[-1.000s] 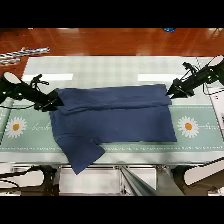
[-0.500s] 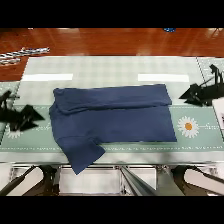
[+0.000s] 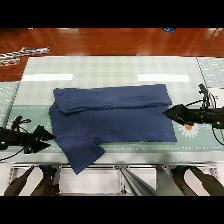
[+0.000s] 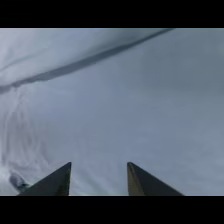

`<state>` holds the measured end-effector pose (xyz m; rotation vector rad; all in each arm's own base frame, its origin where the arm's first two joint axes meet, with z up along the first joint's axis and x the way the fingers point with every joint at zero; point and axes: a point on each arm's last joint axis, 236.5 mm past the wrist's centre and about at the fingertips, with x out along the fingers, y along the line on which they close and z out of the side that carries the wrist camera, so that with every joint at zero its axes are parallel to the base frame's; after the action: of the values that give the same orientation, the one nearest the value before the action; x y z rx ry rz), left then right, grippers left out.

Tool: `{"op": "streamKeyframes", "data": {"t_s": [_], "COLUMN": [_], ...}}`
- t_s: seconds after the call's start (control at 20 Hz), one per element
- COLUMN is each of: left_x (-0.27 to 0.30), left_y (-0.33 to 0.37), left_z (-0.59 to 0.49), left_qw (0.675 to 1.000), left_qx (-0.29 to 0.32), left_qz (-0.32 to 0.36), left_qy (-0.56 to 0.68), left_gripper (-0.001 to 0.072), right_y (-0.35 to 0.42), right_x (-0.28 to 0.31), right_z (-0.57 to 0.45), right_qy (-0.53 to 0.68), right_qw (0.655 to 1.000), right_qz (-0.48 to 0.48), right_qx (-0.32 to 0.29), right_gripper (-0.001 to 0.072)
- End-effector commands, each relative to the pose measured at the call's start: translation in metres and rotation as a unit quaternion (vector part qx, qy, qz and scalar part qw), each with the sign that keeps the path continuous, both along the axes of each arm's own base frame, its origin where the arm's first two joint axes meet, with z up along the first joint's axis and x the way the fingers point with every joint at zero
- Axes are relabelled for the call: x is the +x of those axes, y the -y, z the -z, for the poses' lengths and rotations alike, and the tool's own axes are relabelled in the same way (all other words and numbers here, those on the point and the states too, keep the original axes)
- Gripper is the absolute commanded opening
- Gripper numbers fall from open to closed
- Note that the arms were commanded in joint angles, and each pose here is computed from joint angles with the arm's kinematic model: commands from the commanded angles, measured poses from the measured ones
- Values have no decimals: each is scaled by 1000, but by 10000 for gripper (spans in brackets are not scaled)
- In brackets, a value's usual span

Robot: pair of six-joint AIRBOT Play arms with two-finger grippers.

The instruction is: Fold the shirts.

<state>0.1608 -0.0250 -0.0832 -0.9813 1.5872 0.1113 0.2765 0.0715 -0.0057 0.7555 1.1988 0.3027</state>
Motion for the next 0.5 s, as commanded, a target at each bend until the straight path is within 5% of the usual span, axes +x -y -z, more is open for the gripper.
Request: {"op": "streamKeyframes", "data": {"t_s": [0.0, 0.35, 0.4, 0.45], "left_x": [-8, 2, 3, 3], "left_y": [14, 59, 58, 58], "left_z": [13, 45, 47, 47], "left_qw": [1000, 999, 999, 999], "left_qx": [-1, -18, -16, -16], "left_qz": [12, 28, 25, 27], "left_qy": [-28, -19, -19, -18], "left_gripper": [508, 463, 331, 53], "right_y": [-11, 30, 57, 89], "right_x": [5, 31, 34, 28], "right_z": [-10, -40, -44, -37], "right_qy": [22, 69, 74, 58], "right_qw": [999, 996, 993, 990], "right_qz": [13, 56, 86, 120], "right_qx": [28, 3, -15, -40], "right_gripper": [407, 407, 407, 407]}}
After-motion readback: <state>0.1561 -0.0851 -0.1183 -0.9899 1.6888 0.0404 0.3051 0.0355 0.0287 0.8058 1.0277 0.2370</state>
